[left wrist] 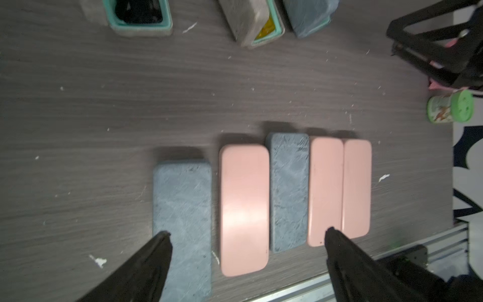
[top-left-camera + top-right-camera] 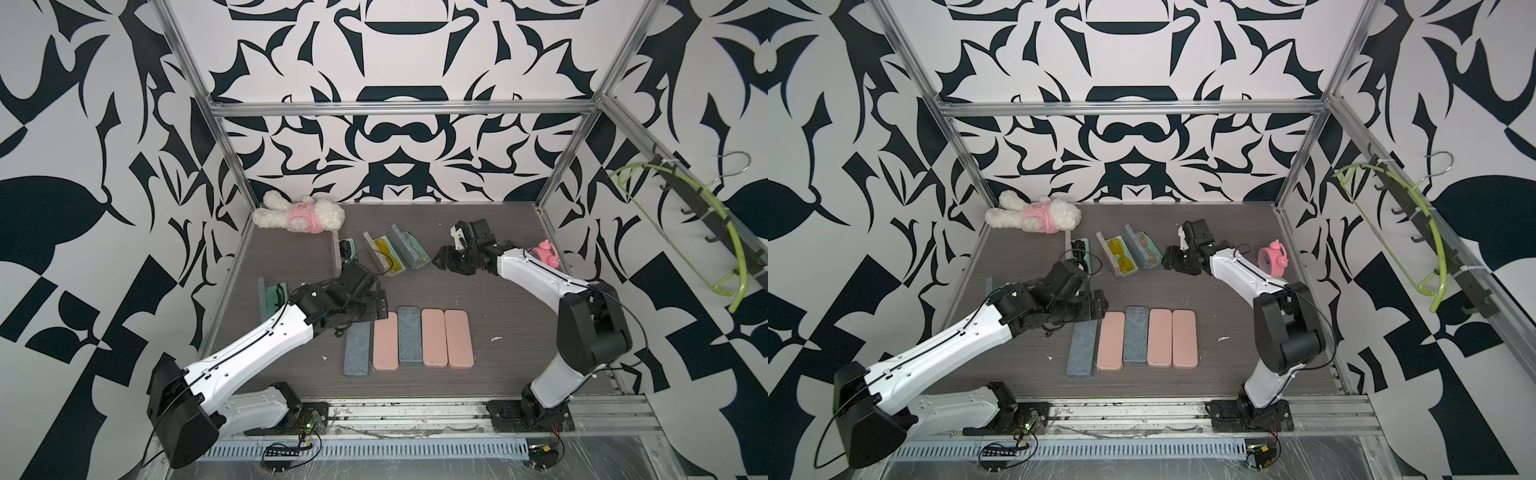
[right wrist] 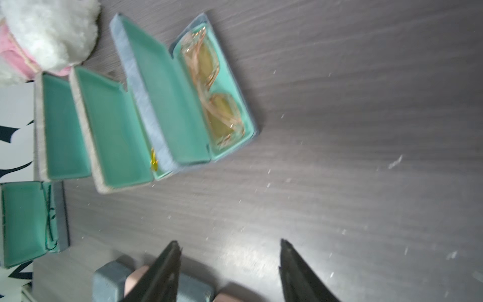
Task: Close the glasses case
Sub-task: Place the glasses case at the center of the board, then move the glasses case to the center of the board.
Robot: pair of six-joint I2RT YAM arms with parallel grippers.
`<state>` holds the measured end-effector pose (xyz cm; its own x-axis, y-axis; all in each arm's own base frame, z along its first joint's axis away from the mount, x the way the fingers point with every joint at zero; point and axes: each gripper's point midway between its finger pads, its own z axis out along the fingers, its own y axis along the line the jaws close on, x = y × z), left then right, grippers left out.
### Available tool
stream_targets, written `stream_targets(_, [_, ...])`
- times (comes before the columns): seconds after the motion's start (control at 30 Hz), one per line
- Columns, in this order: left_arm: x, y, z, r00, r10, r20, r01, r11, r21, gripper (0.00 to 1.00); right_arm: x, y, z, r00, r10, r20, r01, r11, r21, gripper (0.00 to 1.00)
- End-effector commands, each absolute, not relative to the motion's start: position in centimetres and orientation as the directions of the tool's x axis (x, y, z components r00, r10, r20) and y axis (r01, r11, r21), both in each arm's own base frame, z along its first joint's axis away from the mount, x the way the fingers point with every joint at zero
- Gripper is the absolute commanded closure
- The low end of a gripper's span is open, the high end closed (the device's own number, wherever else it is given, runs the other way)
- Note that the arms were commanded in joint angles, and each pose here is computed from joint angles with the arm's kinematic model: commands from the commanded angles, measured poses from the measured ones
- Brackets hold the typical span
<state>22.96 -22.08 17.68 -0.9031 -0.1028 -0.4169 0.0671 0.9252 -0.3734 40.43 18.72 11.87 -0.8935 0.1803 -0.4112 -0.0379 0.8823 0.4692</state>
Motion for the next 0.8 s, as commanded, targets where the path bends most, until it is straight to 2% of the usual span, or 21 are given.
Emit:
stream_targets(0.0, [26.1,-25.2,19.5,-0.912,-0.063,-0.405,0.143,0.877,-0.459,0.06,43.0,19.6,13.0,-0.886,0.161,-0.436,-0.087,0.864,0.495,0.43])
stream_targets(0.17, [32.4,-28.1,20.8,-0.919,-0.078,-0.387,0.152,0.835,-0.529,0.14,46.9,21.1,12.1,-0.883,0.137,-0.449,-0.118,0.861,0.495,0.51])
stream_targets(0.27, [35.4,-29.5,20.7,-0.923,-0.093,-0.373,0.143,0.818,-0.557,0.24,48.9,21.9,11.0,-0.884,0.128,-0.449,-0.130,0.856,0.501,0.55])
stream_targets(0.37, [37.7,-30.6,19.9,-0.928,-0.093,-0.361,0.136,0.817,-0.560,0.27,50.4,22.4,10.2,-0.882,0.125,-0.455,-0.137,0.855,0.501,0.57])
stream_targets(0.57, [40.4,-32.4,17.8,-0.937,-0.090,-0.338,0.126,0.815,-0.565,0.35,52.2,23.1,8.6,-0.878,0.114,-0.464,-0.154,0.851,0.501,0.62])
stream_targets(0.77, [41.5,-33.1,16.4,-0.940,-0.083,-0.331,0.124,0.820,-0.558,0.39,52.3,23.0,7.4,-0.877,0.103,-0.469,-0.159,0.859,0.487,0.66])
